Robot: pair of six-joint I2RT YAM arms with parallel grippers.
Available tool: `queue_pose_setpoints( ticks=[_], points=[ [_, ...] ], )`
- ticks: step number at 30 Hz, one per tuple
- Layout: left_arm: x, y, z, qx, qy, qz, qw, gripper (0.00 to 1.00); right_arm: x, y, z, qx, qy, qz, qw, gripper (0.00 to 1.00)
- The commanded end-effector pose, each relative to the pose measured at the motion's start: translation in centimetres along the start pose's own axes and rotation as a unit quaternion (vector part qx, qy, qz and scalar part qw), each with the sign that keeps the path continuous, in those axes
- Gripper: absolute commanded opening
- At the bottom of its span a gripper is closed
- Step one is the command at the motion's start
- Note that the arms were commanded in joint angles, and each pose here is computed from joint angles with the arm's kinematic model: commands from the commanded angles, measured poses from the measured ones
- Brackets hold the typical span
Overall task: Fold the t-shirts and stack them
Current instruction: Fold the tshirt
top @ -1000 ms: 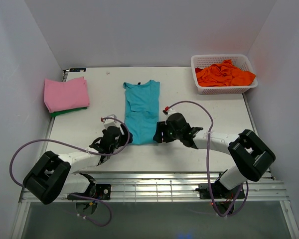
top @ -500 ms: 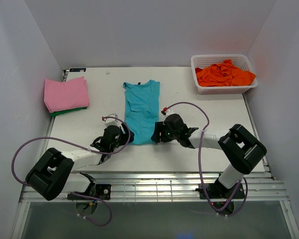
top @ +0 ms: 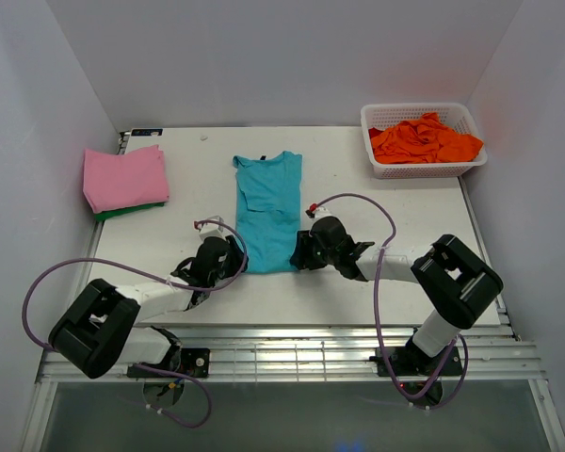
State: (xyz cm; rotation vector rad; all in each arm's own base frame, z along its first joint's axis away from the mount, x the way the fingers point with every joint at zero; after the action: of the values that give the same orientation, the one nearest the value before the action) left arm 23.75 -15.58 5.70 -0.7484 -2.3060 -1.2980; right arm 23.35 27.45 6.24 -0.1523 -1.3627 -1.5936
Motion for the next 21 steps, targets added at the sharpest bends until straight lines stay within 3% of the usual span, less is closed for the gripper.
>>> queue_pose_setpoints(
  ticks=[1, 7, 15, 21],
  points=[
    [0.4, -1.3, 1.3, -0.015, 0.029, 0.036, 0.999, 0.52, 0.7, -0.6, -1.0, 0.004, -0.032, 0.007, 0.999, 0.45],
    [0.3, -1.4, 1.5, -0.018, 0.04, 0.044, 0.998, 0.4, 0.7, -0.9, -1.2, 0.007, -0.037, 0.014, 0.999, 0.28],
    [-0.2, -2.2, 1.7, -0.02, 0.044, 0.066, 0.997, 0.0, 0.6, -1.6, -1.4, 0.008, -0.039, 0.025, 0.999, 0.12],
    [0.0, -2.5, 1.9, -0.018, 0.045, 0.069, 0.996, 0.0, 0.9, -2.2, -1.1, 0.016, -0.042, 0.035, 0.998, 0.09]
  ],
)
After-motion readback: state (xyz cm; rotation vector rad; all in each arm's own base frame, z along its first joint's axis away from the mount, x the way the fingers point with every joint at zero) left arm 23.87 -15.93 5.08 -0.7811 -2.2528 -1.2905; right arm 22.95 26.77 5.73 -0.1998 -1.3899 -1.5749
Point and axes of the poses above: each gripper's point midway between its finger pads, its own x axis back along the fingers, its own z axis along the line the jaws close on, y = z × x, the point moved 5 cm from there along x, back along the fingers, and after that the axes turned 6 degrees about x, right-handed, at the moved point
